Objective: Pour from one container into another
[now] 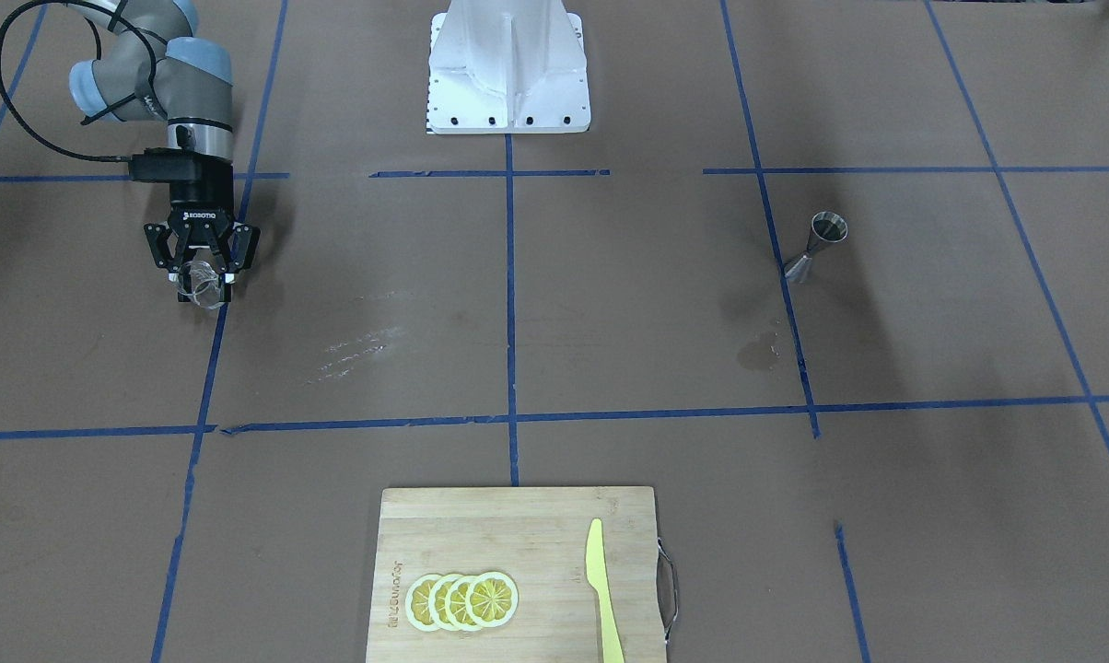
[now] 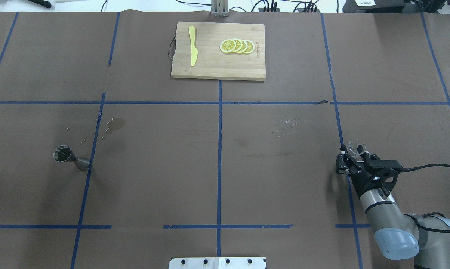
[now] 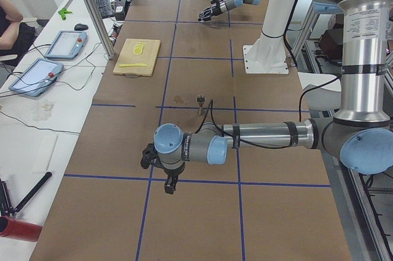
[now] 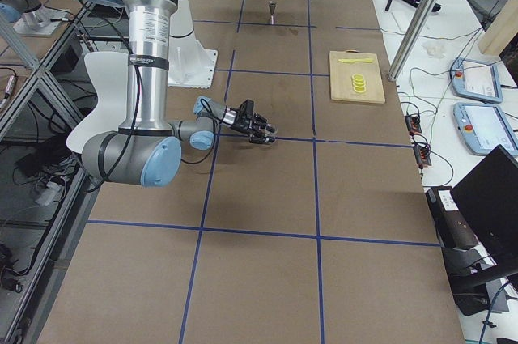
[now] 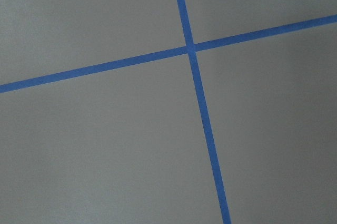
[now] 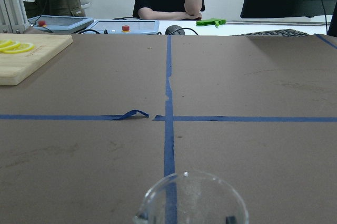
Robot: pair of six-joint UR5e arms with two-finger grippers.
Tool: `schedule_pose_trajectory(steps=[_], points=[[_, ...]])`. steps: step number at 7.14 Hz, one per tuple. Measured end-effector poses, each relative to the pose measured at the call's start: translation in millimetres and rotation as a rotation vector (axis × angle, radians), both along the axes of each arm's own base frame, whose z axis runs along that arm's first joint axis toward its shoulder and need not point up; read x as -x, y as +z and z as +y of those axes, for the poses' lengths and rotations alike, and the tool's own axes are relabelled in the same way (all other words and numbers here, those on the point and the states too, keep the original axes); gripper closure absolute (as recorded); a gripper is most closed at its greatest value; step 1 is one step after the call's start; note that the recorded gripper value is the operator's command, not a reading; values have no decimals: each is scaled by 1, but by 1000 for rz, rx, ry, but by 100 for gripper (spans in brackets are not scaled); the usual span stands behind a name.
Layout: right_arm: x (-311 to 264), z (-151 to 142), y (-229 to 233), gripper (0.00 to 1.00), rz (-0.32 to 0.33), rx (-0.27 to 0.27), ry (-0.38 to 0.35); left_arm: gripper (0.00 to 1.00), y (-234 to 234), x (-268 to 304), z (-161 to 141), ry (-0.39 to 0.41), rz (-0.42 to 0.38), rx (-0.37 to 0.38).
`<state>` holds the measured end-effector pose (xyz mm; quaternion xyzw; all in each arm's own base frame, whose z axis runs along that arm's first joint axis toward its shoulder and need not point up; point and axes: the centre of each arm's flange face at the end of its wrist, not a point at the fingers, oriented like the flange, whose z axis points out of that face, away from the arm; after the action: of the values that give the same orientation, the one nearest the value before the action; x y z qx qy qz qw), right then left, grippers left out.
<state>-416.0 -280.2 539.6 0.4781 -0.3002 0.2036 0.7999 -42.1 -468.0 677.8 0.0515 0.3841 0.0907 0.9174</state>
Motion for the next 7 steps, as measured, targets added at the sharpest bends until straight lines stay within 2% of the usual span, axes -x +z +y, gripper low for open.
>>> schedule_pose_trajectory(steps=[1, 3, 4, 7], points=[[2, 0, 4, 84, -2, 4, 6, 0, 0, 0, 0, -1, 0, 0], [1, -1, 7, 59, -2, -1, 17, 0, 0, 1, 0, -1, 0, 0], [1, -1, 7, 25, 0, -7, 25, 0, 0, 0, 0, -1, 0, 0], [0, -2, 6, 23, 0, -18, 37, 0, -1, 0, -1, 0, 0, -1]])
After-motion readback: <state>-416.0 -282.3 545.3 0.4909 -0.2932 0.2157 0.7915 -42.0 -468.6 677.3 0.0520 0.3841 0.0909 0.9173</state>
